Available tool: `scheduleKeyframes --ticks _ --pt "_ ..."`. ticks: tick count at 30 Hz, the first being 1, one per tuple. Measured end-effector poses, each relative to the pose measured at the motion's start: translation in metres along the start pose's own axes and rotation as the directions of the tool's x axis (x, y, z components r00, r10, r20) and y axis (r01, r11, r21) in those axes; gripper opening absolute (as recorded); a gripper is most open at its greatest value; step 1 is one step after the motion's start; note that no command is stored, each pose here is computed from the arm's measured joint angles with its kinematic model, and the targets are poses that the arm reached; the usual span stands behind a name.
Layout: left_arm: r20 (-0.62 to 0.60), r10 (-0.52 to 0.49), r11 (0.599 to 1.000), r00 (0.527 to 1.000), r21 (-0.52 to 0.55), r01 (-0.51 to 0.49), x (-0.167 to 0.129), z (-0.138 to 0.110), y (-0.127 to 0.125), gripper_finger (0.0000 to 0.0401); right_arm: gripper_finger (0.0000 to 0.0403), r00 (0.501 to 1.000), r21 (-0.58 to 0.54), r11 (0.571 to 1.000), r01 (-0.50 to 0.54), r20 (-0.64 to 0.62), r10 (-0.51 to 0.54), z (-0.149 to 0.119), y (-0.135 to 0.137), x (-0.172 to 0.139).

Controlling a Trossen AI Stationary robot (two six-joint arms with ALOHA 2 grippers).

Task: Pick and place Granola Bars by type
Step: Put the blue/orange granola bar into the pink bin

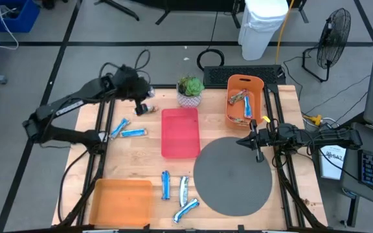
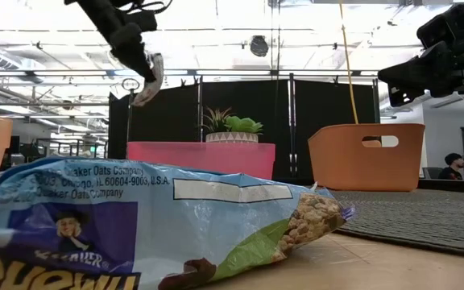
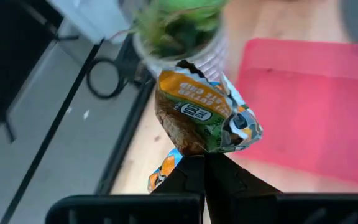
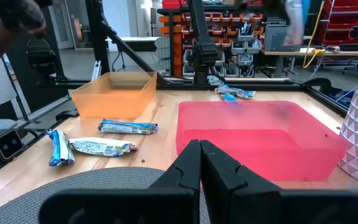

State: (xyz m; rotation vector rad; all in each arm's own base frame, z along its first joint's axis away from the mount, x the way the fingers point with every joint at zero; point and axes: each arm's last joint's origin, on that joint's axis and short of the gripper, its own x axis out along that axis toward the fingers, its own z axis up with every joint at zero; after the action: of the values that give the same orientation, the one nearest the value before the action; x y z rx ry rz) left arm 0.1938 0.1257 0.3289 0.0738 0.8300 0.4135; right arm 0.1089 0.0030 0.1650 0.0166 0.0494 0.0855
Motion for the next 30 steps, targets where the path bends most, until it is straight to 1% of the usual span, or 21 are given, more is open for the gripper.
scheduleKeyframes --ticks 6,9,12,15,19,21,24,28,30 --pt "0.145 -0.11 0.994 0.983 0.025 0.108 0.001 -0.027 -0.031 0.0001 0.0 1.0 0.0 1.0 0.0 0.0 0.0 0.0 0.0 0.0" --pt "0.208 -0.138 0.99 0.968 0.036 0.134 0.002 -0.042 -0.045 0.0001 0.0 1.0 0.0 1.0 0.0 0.0 0.0 0.0 0.0 0.0" --pt "0.269 -0.16 0.987 0.95 0.015 0.161 0.003 -0.054 -0.056 0.0001 0.0 1.0 0.0 1.0 0.0 0.0 0.0 0.0 0.0 0.0" --pt "0.331 -0.187 0.979 0.925 -0.01 0.201 0.008 -0.064 -0.068 0.0001 0.0 1.0 0.0 1.0 0.0 0.0 0.0 0.0 0.0 0.0" --pt "0.416 -0.226 0.97 0.881 0.013 0.242 0.014 -0.075 -0.082 0.0001 0.0 1.0 0.0 1.0 0.0 0.0 0.0 0.0 0.0 0.0" --pt "0.47 -0.244 0.965 0.848 0.034 0.258 0.017 -0.076 -0.089 0.0001 0.0 1.0 0.0 1.0 0.0 0.0 0.0 0.0 0.0 0.0" --pt "0.572 -0.264 0.959 0.776 0.072 0.273 0.02 -0.077 -0.099 0.0001 0.0 1.0 0.0 1.0 0.0 0.0 0.0 0.0 0.0 0.0" --pt "0.709 -0.302 0.948 0.637 0.153 0.279 0.019 -0.079 -0.107 0.0001 0.0 1.0 0.0 1.0 0.0 0.0 0.0 0.0 0.0 0.0" --pt "0.758 -0.318 0.941 0.57 0.18 0.286 0.018 -0.082 -0.108 0.0001 0.0 1.0 0.0 1.0 0.0 0.0 0.0 0.0 0.0 0.0"
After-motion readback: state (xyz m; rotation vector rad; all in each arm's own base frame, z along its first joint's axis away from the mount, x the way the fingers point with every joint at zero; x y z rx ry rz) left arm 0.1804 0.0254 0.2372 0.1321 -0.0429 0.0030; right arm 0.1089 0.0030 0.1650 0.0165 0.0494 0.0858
